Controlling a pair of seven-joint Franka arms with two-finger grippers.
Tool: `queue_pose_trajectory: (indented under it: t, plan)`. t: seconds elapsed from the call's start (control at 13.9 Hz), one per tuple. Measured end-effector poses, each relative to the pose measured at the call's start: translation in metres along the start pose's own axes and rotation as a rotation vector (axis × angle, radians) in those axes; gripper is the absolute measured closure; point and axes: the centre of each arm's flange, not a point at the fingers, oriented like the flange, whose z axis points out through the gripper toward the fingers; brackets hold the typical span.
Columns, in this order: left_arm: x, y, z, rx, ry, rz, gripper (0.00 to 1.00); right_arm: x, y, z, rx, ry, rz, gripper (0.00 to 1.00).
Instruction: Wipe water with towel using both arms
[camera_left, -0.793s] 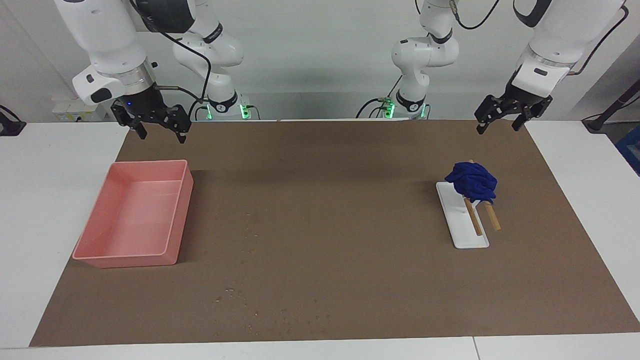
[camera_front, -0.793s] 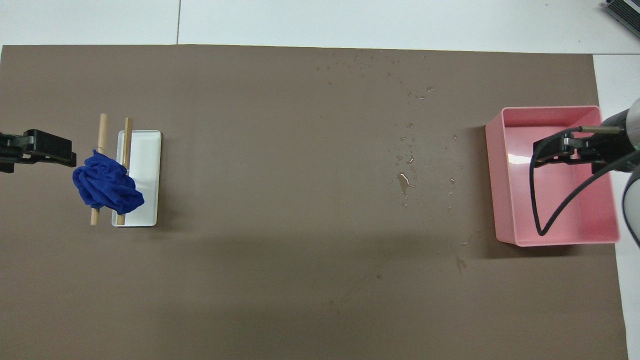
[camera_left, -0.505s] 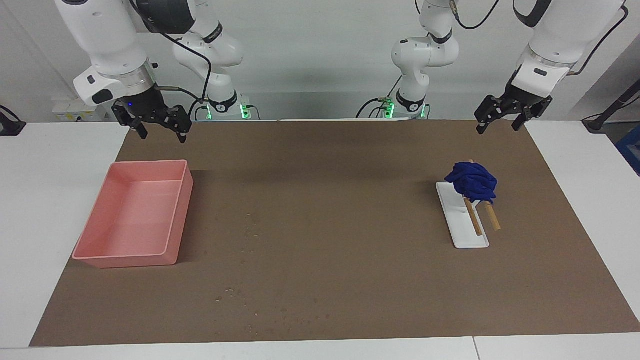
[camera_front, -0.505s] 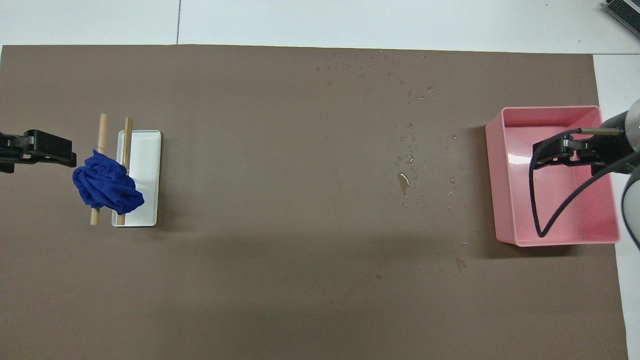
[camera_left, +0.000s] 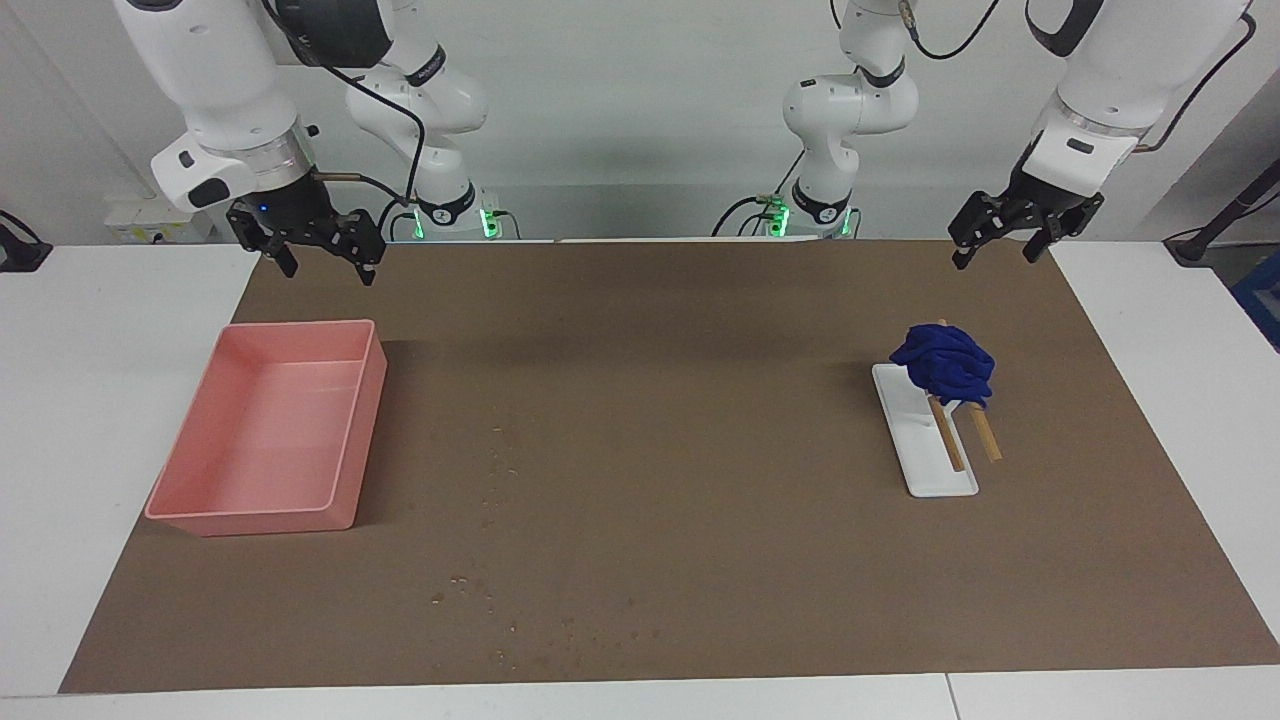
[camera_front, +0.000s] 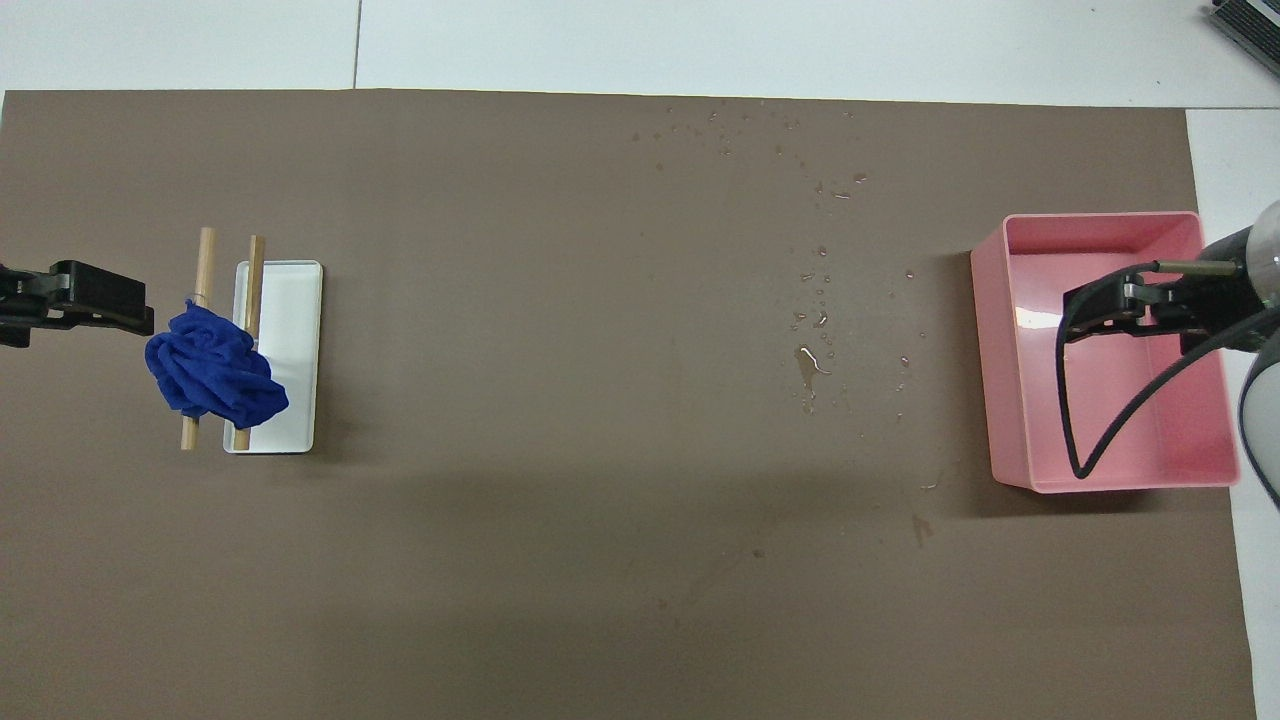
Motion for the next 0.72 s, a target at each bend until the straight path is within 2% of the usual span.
queue_pose_trajectory:
  t: [0.14,0.29,0.72]
  plan:
    - [0.002,-0.003,0.007,-0.001,0.012,-0.051,0.0,0.0,0.0,0.0,0.0,0.0,0.0,0.0]
    - [0.003,-0.006,0.021,-0.005,0.038,-0.172,0.0,0.0,0.0,0.0,0.0,0.0,0.0,0.0]
    - [-0.008,-0.024,0.081,-0.048,0.127,-0.689,0.0,0.0,0.0,0.001,0.0,-0.002,0.0,0.0]
